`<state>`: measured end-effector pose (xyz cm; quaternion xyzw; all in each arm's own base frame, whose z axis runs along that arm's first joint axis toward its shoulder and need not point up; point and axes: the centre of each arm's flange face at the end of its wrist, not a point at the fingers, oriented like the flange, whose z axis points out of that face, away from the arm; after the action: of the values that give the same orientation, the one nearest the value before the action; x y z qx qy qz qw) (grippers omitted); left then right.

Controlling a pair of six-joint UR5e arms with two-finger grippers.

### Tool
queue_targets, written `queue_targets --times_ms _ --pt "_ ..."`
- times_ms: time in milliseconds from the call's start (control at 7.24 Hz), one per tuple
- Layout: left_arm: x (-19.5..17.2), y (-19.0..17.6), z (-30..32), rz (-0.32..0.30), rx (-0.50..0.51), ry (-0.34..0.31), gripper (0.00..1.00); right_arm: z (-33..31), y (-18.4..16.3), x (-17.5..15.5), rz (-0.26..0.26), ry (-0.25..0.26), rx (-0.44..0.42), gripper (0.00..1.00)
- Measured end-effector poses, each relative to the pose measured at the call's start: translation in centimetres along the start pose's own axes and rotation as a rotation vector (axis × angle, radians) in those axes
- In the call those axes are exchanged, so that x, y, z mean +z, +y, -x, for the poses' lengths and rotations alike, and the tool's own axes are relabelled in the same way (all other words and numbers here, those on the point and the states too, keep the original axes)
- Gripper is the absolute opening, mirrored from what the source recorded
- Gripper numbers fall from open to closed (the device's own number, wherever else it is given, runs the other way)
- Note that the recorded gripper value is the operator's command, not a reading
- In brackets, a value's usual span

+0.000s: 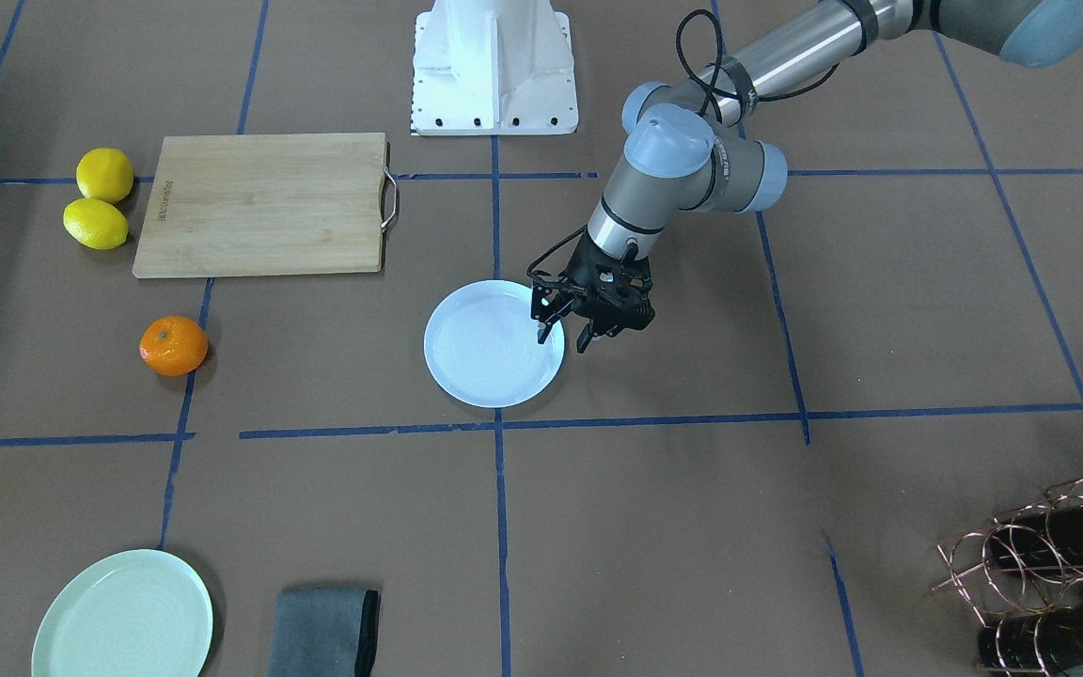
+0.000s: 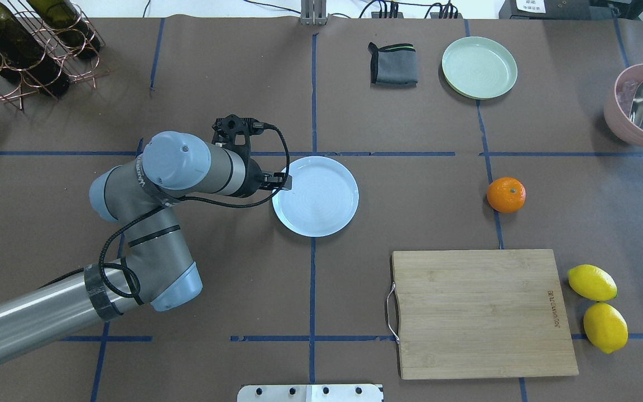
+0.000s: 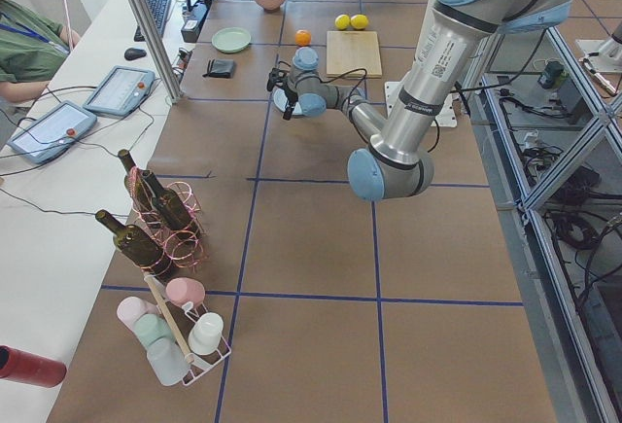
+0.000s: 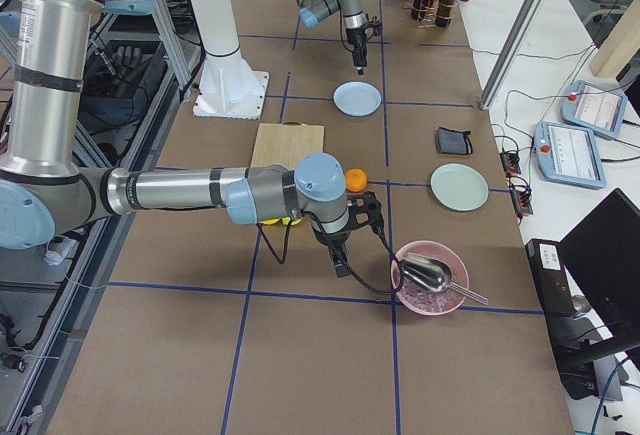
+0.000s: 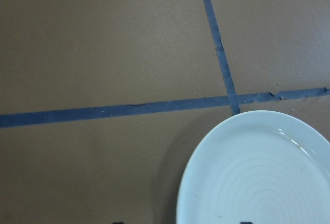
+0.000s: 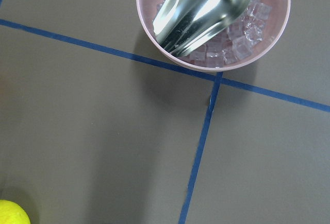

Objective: Pick orange to plate
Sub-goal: 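Slide the light blue plate with the left gripper toward the table center, release, then withdraw the left arm while the right gripper moves over the orange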

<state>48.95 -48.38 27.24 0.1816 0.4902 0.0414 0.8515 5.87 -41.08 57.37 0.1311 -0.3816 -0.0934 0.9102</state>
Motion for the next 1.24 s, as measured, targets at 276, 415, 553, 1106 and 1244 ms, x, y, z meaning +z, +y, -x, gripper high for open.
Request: queue_targets --times_ms 276,415,553,1106,1244 --pt "-9.2 -1.7 8.5 0.021 0.157 -0.113 1.00 2.1 -0.8 -1.3 -0.029 -0.031 -0.038 1.00" --pt "-14.0 -2.5 15.3 0.033 0.237 -0.168 1.00 2.8 -1.2 -1.1 -0.025 -0.039 -0.055 1.00" --pt "-18.4 -3.4 23.1 0.061 0.312 -0.203 1.00 3.6 -2.1 -0.9 -0.025 -0.046 -0.075 1.00" --pt "-29.9 0.9 50.7 0.199 0.237 -0.309 1.00 6.4 -5.3 -0.8 -0.051 -0.059 -0.129 1.00" --pt "-31.6 2.7 54.1 0.234 0.140 -0.326 1.00 6.8 -5.6 -0.6 -0.053 -0.061 -0.137 1.00"
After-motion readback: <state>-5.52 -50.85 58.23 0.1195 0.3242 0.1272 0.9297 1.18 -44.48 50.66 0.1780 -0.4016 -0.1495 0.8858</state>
